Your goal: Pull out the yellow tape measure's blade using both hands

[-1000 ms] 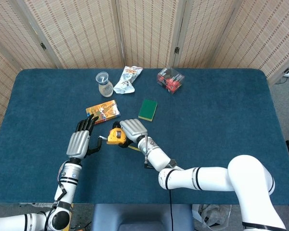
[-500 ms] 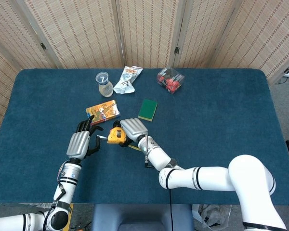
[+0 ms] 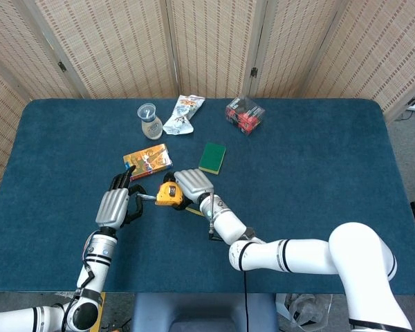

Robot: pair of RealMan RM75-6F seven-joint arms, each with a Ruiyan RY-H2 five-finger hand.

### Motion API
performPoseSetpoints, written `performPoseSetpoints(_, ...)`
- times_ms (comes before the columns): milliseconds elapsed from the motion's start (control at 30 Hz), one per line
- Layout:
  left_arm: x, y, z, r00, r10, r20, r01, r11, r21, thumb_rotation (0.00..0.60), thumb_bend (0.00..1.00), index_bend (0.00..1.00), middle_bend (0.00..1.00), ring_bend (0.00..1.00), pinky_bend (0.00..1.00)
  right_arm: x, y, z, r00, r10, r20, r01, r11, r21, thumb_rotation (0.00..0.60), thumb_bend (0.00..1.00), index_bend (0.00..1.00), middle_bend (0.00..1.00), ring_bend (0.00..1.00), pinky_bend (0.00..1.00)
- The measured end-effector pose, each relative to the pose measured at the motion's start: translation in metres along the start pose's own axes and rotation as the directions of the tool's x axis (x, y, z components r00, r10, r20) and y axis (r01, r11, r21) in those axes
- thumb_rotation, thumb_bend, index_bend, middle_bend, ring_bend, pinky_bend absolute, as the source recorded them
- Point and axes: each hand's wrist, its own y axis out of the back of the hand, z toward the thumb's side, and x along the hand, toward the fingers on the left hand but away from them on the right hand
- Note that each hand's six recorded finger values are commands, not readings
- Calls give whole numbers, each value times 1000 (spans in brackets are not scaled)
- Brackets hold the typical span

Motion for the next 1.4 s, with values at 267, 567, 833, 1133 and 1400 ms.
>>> performPoseSetpoints(267, 0, 2, -2, 1000, 16, 5, -16, 1000, -7, 533, 774, 577, 36, 0, 0, 1, 3, -5, 1000, -8, 8, 8, 1000, 8, 600, 302, 580, 475, 427, 215)
performPoseSetpoints(567, 0, 8, -10, 999, 41, 8, -41, 999, -5, 535, 774, 594, 56, 0, 0, 8, 12, -16, 999, -27, 18, 26, 999, 21, 600, 303, 580, 475, 428, 215)
performPoseSetpoints(833, 2, 14, -15, 997, 73, 25, -73, 997, -5, 538, 774, 594, 63, 0, 0, 17, 23, -32, 998, -52, 34, 50, 998, 46, 600, 303, 581, 475, 428, 215)
performPoseSetpoints(1133, 2, 21, -27, 996, 87, 21, -87, 996, -12, 537, 774, 594, 67, 0, 0, 34, 40, -53, 995, -86, 53, 82, 994, 79, 600, 303, 581, 475, 428, 214)
performPoseSetpoints(1400, 3, 28, -37, 995, 101, 11, -101, 995, -16, 538, 774, 595, 75, 0, 0, 51, 54, -73, 990, -119, 73, 111, 988, 105, 600, 303, 581, 475, 430, 215)
